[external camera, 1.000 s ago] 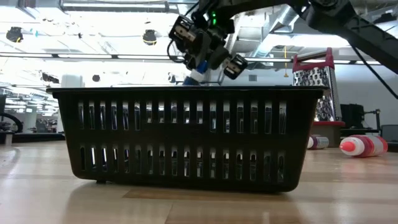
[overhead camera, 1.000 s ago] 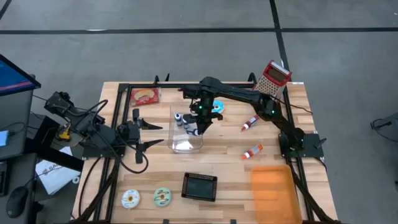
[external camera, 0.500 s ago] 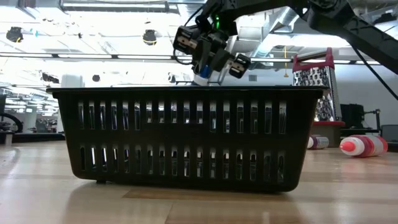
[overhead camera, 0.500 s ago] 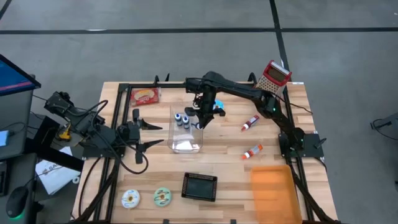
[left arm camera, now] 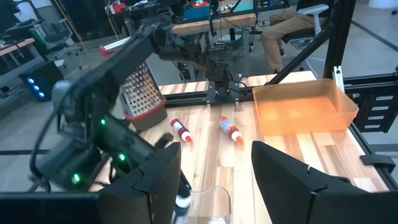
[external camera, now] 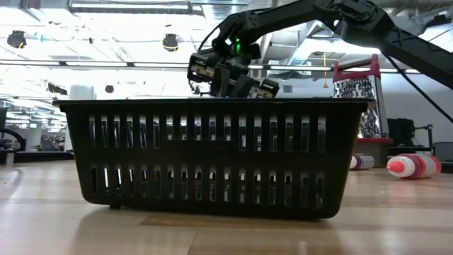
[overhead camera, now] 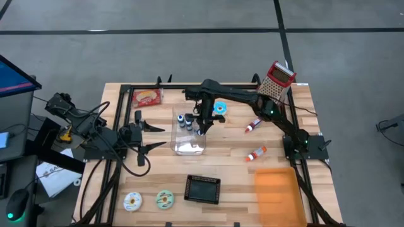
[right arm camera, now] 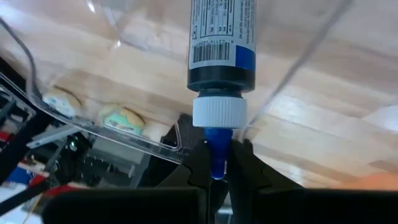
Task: Pick & Place Food Item
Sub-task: Put the blue food coloring bottle into the transparent bin, then put the orange food coloring bottle into the transparent bin
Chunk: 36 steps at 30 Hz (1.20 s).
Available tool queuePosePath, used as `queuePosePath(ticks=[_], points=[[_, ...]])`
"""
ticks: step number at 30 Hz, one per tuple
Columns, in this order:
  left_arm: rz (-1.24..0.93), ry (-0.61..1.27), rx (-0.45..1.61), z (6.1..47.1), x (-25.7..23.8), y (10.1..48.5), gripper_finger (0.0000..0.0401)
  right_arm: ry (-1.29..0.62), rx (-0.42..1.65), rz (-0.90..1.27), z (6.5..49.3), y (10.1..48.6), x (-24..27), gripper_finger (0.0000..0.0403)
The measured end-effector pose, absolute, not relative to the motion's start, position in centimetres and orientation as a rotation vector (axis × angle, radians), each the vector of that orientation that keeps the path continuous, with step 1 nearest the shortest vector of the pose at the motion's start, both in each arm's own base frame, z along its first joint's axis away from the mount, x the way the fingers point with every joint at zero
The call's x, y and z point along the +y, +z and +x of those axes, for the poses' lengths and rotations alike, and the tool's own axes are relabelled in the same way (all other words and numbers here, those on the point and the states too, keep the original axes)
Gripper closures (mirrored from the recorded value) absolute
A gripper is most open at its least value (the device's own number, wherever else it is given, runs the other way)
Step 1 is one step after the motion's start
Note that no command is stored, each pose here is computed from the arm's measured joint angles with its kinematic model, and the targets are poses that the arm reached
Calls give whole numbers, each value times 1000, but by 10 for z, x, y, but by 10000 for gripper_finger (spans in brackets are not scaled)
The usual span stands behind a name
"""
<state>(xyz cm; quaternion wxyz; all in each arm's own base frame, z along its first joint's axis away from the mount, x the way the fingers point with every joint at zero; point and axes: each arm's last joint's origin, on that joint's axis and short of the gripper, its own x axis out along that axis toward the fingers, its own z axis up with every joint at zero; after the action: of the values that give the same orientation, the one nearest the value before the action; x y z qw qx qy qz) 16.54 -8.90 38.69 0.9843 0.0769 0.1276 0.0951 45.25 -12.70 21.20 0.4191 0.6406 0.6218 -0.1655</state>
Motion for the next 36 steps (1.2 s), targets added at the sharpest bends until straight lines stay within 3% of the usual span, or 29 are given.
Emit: queuePosePath(ticks=[8, 15, 19, 36], points=[[132, 186, 254, 165, -90, 387, 210, -384, 1572, 1601, 455, 202, -128, 383], [133, 186, 254, 165, -90, 387, 210, -376, 1546, 1589, 454, 203, -137, 316], [132, 186, 254, 165, -90, 387, 210, -357, 1534, 1574, 455, 203, -137, 297], [129, 187, 254, 165, -90, 387, 210, -320, 1423, 1588, 463, 207, -146, 291]])
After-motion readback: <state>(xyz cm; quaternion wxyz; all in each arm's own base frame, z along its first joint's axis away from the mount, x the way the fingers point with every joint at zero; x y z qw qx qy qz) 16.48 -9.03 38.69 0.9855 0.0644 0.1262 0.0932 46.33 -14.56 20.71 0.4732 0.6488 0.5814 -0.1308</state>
